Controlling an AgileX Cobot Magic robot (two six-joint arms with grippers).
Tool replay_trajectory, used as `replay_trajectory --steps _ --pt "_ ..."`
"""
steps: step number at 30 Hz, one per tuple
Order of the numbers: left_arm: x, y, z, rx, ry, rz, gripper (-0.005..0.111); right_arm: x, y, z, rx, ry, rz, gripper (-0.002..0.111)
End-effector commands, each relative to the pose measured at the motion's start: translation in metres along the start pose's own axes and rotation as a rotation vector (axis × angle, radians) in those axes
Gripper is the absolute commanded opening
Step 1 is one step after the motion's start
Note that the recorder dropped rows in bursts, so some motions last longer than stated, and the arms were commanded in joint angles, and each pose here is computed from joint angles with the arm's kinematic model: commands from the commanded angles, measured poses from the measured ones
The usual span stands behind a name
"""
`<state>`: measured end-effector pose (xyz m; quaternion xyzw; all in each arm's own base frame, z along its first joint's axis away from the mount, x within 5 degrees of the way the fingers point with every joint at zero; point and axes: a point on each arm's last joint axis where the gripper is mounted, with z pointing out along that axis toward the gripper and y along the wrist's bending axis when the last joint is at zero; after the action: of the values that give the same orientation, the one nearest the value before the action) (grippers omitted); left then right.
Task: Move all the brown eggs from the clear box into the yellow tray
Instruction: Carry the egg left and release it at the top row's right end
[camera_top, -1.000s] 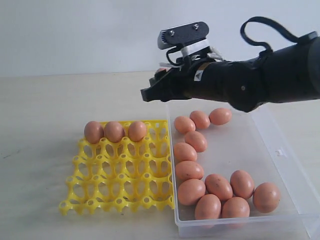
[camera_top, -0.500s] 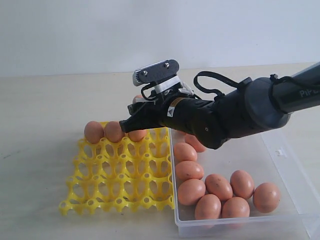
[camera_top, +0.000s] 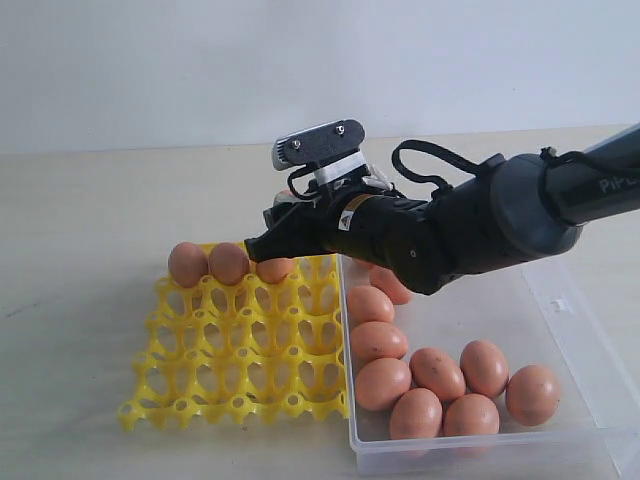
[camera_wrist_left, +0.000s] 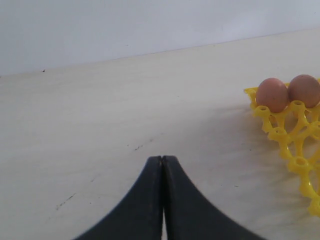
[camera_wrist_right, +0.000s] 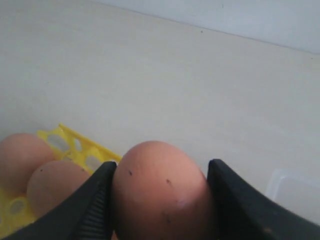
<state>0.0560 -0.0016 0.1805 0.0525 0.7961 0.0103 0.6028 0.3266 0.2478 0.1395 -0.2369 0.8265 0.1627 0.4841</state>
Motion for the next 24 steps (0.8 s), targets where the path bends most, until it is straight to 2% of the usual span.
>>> replay_trajectory --steps 1,10,21,24 --pt "-0.002 0.0 0.0 0.008 -0.014 -0.005 0.0 -0.003 -0.006 0.001 0.016 -0.006 0.005 0.0" --pt "-0.002 0.0 0.0 0.008 -0.014 -0.005 0.0 0.022 -0.007 0.014 0.019 0.075 0.003 0.0" --pt "-0.002 0.0 0.0 0.008 -0.014 -0.005 0.0 0.024 -0.009 0.014 0.021 0.092 0.001 0.0" --pt "-0.002 0.0 0.0 0.008 -0.014 -0.005 0.0 0.025 -0.01 0.014 0.02 0.095 -0.004 0.009"
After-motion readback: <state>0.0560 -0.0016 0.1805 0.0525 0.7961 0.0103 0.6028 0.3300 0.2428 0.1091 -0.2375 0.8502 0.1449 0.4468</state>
